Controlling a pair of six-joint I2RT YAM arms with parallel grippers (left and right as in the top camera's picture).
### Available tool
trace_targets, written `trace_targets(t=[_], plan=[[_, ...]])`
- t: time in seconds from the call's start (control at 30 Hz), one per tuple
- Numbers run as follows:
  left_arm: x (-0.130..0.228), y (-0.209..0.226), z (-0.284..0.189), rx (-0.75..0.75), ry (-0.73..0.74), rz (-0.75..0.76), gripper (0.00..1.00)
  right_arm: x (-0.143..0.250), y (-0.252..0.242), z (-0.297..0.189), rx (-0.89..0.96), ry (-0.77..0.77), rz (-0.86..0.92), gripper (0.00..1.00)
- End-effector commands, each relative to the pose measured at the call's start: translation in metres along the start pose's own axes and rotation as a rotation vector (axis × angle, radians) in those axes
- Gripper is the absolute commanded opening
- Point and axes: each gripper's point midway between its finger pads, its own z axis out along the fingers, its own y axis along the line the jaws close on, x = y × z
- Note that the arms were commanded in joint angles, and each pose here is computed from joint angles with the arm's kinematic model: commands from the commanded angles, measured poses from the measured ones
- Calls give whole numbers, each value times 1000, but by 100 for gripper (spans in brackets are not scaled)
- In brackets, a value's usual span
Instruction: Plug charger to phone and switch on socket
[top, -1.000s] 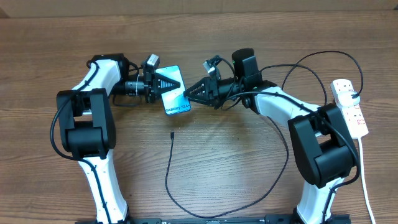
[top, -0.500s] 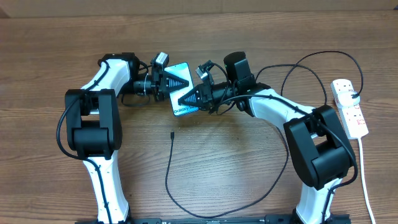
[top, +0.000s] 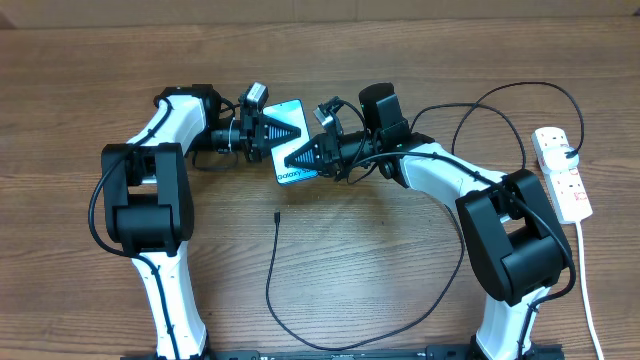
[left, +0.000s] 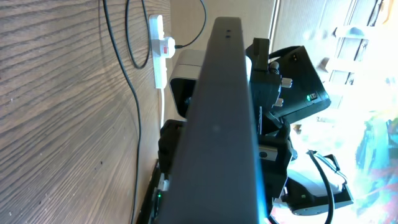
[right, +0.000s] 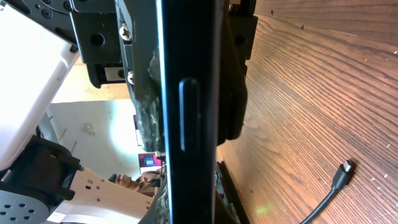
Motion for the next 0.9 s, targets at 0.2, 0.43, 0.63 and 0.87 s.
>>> trace_targets(t=[0.2, 0.43, 0.63, 0.87], plan=[[-7, -16, -8, 40, -30, 17, 9, -6, -5, -3, 55, -61, 170, 4], [-7, -16, -8, 41, -30, 18, 9, -6, -8, 4, 80, -81, 222, 4], [-7, -16, -8, 41, -30, 17, 4, -4, -11, 13, 109, -92, 216, 4], [-6, -14, -8, 28, -27, 18, 4, -5, -13, 12, 121, -99, 174, 56]])
